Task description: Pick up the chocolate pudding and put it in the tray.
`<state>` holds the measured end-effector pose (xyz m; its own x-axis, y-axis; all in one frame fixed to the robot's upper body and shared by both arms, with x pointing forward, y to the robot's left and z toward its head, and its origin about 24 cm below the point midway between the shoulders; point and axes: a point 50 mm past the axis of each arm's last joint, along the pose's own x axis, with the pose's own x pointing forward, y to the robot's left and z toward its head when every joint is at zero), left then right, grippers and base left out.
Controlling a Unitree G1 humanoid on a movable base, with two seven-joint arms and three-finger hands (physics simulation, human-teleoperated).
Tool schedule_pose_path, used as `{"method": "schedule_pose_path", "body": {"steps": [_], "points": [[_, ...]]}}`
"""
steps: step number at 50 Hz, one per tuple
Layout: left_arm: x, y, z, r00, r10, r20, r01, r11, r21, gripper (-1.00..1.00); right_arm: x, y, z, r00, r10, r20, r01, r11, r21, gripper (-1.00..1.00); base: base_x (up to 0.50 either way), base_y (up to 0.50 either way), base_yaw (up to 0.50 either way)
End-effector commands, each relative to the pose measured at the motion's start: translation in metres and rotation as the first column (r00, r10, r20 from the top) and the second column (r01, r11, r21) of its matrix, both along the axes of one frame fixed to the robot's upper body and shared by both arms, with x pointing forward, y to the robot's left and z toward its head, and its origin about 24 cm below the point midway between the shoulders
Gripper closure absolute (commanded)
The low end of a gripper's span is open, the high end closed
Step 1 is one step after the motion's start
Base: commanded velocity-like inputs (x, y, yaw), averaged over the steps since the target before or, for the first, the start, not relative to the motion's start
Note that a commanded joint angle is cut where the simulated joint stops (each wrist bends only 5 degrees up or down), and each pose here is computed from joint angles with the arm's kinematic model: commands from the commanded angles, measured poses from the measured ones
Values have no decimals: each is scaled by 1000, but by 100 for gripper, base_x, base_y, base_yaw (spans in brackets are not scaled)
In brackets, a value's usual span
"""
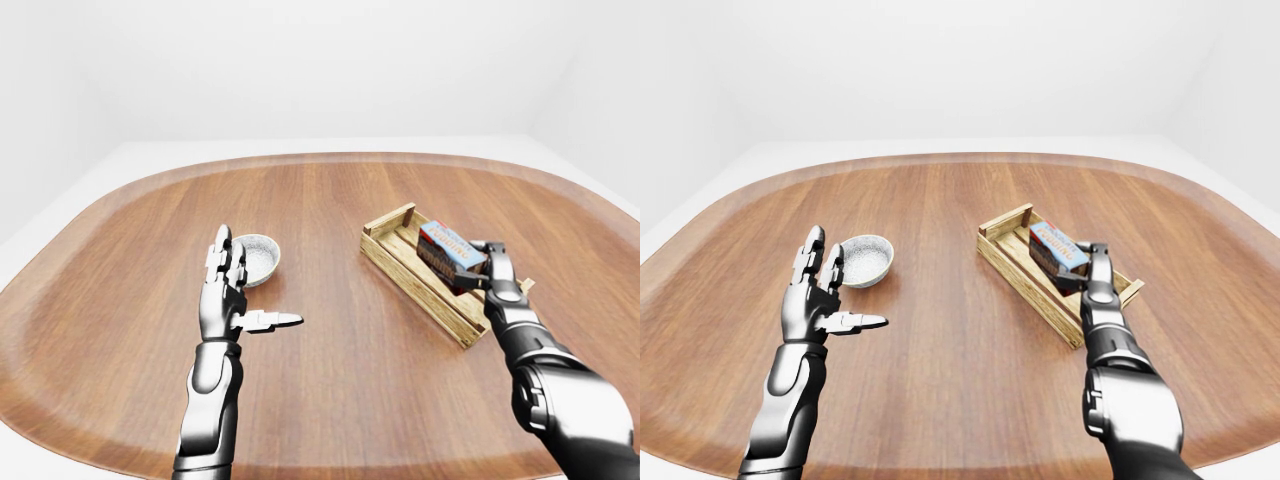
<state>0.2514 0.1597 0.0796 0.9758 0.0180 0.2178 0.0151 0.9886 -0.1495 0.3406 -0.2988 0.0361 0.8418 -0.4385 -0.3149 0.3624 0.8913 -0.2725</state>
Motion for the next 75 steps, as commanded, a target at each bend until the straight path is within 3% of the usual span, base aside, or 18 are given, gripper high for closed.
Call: {"method": "schedule_pose_path", "body": {"steps": [1, 17, 75], "points": [[0, 1, 1, 1000, 1, 7, -1, 1000, -6, -100, -4, -6, -2, 999, -50, 3, 50, 999, 18, 100, 0, 0, 0], [0, 1, 1, 1000, 1, 6, -1, 1000, -6, -100, -14, -6, -17, 997, -68, -46, 69, 997, 17, 100, 0, 0, 0], [0, 1, 2, 1000, 2, 9, -2, 1000, -7, -100, -18, -8, -22, 994, -80, -67, 81, 997, 4, 100, 0, 0, 0]]}}
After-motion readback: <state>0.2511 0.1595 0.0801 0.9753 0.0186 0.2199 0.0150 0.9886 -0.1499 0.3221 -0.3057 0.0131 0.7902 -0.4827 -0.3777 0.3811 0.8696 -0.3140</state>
